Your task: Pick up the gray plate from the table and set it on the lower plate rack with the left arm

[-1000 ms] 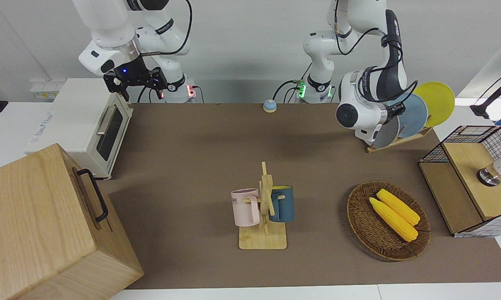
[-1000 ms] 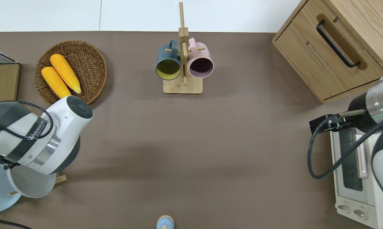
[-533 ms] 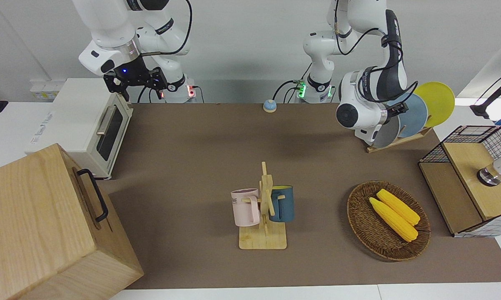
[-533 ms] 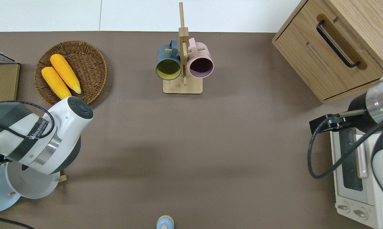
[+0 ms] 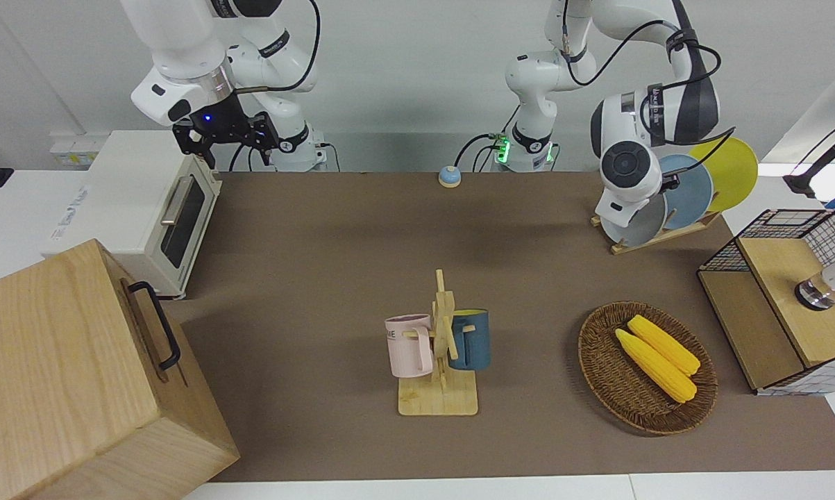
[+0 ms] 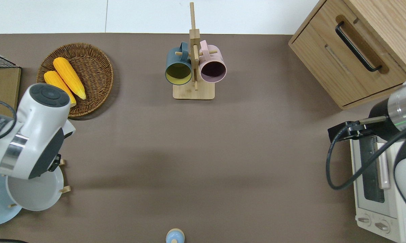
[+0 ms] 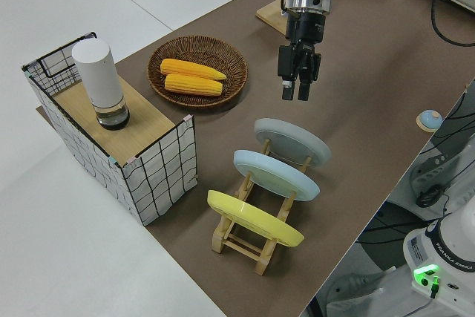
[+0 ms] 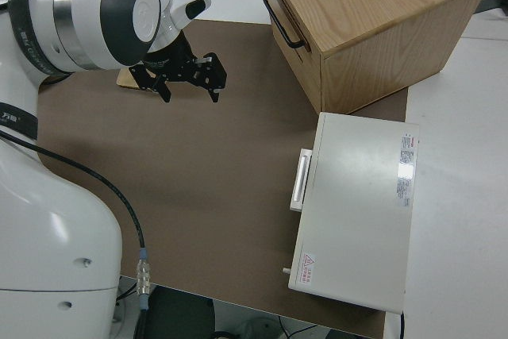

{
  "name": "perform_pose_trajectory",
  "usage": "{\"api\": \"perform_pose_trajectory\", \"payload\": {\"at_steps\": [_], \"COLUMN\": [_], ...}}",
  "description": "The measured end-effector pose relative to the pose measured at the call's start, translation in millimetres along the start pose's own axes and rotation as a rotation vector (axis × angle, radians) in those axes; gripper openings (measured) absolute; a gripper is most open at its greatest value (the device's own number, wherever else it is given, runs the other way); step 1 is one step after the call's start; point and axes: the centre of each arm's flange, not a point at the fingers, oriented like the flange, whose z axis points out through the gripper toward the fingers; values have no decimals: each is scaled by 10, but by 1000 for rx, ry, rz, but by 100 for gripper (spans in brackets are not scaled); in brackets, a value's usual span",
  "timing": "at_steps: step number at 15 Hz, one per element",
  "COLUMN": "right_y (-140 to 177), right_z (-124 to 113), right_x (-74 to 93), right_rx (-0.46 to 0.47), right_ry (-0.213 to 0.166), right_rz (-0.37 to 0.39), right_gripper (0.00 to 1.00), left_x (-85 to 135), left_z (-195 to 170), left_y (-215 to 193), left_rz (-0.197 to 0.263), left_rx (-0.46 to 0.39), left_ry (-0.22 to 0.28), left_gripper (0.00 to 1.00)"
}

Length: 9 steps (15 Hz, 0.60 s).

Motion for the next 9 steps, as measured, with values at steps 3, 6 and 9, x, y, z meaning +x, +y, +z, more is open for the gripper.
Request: {"api": "perform_pose_trajectory", "payload": {"at_steps": [3,6,9], "right_y": [0,0,0], "right_z": [0,0,0], "right_x": [0,0,0], "right_rx": [0,0,0], "right_ry": [0,0,0], "right_rz": [0,0,0], "right_gripper": [99,99,99], "left_x": [-31,-58,-83], "left_z": [-247,-586,-780], "left_y": [-42,-65,-216], "left_rz": [7,2,-1], "left_rx": [-156,-331,-509], "left_ry": [47,120,160], "left_gripper": [74,74,74]}}
